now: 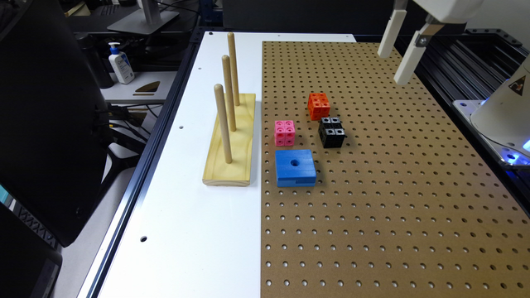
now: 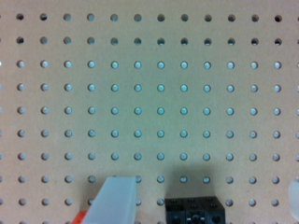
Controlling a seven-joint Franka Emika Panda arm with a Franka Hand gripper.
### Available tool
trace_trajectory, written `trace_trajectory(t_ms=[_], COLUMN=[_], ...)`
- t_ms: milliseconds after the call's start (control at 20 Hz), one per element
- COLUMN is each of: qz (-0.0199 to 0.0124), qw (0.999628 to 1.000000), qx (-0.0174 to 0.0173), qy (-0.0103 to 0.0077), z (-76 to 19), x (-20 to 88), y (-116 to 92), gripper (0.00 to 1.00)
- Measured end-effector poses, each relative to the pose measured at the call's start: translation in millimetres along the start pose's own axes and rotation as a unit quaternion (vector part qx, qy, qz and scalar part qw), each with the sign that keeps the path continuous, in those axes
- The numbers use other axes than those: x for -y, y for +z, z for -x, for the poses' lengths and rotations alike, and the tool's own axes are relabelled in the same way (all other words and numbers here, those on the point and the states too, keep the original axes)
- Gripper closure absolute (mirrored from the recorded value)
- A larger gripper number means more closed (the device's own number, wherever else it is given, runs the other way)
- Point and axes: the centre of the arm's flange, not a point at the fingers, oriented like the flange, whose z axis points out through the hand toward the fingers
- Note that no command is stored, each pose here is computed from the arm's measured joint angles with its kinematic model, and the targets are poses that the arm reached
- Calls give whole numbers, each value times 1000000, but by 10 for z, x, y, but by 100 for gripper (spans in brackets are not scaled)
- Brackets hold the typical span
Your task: Pick up blue block.
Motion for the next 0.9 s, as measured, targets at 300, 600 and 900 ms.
trace_trajectory(t_ms=[300, 600, 900], qz=[-2038, -1963, -1143], qw=[999994, 999985, 999981], qx=[-597, -918, -2690], qy=[-2705, -4943, -5502], z=[-119, -175, -195], x=[172, 359, 602], y=[89, 105, 90], gripper=[0, 0, 0])
